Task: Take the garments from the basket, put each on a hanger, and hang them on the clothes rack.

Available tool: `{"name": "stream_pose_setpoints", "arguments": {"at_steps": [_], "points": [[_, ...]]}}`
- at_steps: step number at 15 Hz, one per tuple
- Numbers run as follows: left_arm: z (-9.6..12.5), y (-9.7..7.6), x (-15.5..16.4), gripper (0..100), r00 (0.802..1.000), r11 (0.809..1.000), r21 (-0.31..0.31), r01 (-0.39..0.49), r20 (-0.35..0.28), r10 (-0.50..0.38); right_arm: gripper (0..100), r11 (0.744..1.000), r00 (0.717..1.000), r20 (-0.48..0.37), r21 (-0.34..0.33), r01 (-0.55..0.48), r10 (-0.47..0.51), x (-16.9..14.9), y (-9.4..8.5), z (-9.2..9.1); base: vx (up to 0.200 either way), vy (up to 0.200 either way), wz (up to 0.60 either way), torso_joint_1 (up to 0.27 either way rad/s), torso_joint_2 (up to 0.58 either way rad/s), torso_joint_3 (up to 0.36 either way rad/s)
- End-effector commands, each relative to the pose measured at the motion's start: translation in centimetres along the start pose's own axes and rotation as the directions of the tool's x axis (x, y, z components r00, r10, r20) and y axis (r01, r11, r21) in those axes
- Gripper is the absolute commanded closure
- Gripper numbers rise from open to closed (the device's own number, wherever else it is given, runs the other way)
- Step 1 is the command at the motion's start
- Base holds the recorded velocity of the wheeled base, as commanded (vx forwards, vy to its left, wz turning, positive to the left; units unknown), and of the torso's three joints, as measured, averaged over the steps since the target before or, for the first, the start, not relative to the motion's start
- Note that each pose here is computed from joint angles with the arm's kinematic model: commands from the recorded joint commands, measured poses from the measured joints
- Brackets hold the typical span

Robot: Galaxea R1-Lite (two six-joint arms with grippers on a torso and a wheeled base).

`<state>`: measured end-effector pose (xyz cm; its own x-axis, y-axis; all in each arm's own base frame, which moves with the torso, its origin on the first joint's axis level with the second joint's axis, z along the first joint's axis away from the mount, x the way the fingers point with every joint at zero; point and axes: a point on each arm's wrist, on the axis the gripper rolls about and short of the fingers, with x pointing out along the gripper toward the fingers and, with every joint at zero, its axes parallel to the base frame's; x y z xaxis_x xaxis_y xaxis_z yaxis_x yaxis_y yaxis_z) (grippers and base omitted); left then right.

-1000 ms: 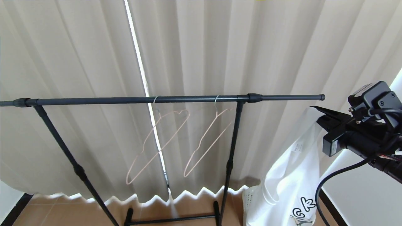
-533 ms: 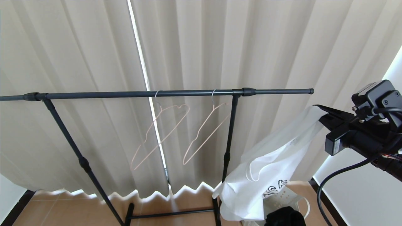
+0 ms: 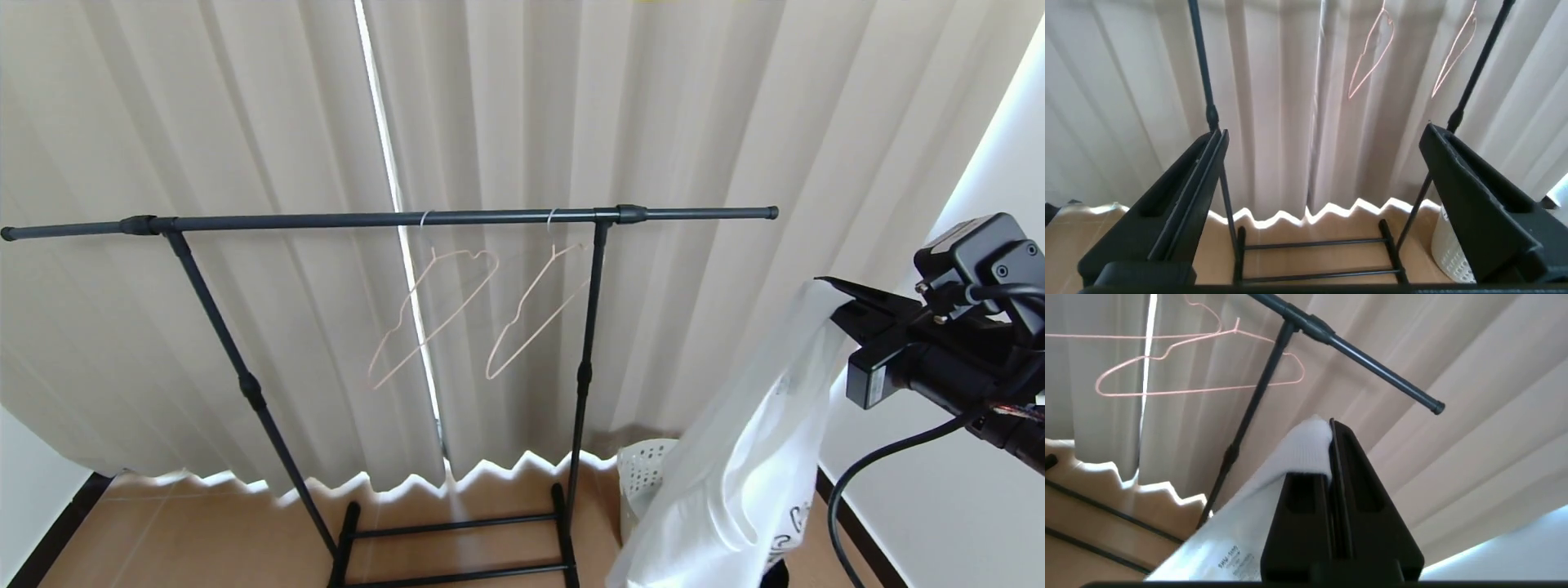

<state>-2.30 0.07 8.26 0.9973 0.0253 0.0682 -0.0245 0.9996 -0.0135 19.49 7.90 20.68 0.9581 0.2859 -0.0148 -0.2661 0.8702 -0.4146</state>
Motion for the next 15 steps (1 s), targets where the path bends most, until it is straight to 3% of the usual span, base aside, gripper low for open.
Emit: {"name": "stream_pose_setpoints", "arguments": {"at_steps": [1, 11, 12, 13, 14, 15], "points": [[0.0, 0.0, 0.0, 0, 1.000, 1.000, -0.001, -0.001, -0.001, 0.001, 100, 1.000, 1.000, -0.003, -0.001, -0.003, 0.003, 0.0, 0.1, -0.1, 0.000, 0.200, 0.00, -0.007, 0.00, 0.002], [0.0, 0.0, 0.0, 0, 1.000, 1.000, 0.002, 0.001, -0.001, -0.001, 100, 0.999, 0.999, -0.030, -0.007, -0.032, 0.032, 0.8, 0.8, -0.6, 0.000, 0.020, 0.00, 0.001, 0.00, 0.000], [0.0, 0.0, 0.1, 0, 1.000, 1.000, 0.013, 0.010, -0.021, -0.010, 100, 0.997, 0.997, -0.022, -0.008, -0.075, 0.075, 1.3, 1.9, -0.3, 0.000, 0.000, 0.00, 0.000, 0.00, 0.000], [-0.1, 0.0, 0.6, 0, 0.995, 0.999, 0.048, 0.018, -0.099, -0.013, 100, 0.993, 0.993, -0.014, -0.012, -0.120, 0.120, 1.8, 3.1, 0.1, 0.000, 0.000, 0.00, 0.000, 0.00, 0.000], [0.4, -0.1, 1.6, 0, 0.976, 0.996, 0.075, 0.050, -0.214, -0.033, 100, 0.990, 0.990, -0.014, -0.012, -0.140, 0.140, 2.9, 3.7, 0.2, 0.000, 0.000, 0.00, 0.000, 0.00, 0.000], [2.8, -0.3, 2.9, 0, 0.956, 0.990, 0.035, 0.134, -0.267, -0.120, 100, 0.990, 0.990, 0.001, -0.010, -0.140, 0.140, 4.3, 3.9, 0.9, 0.000, 0.000, 0.00, 0.000, 0.00, 0.000]]}}
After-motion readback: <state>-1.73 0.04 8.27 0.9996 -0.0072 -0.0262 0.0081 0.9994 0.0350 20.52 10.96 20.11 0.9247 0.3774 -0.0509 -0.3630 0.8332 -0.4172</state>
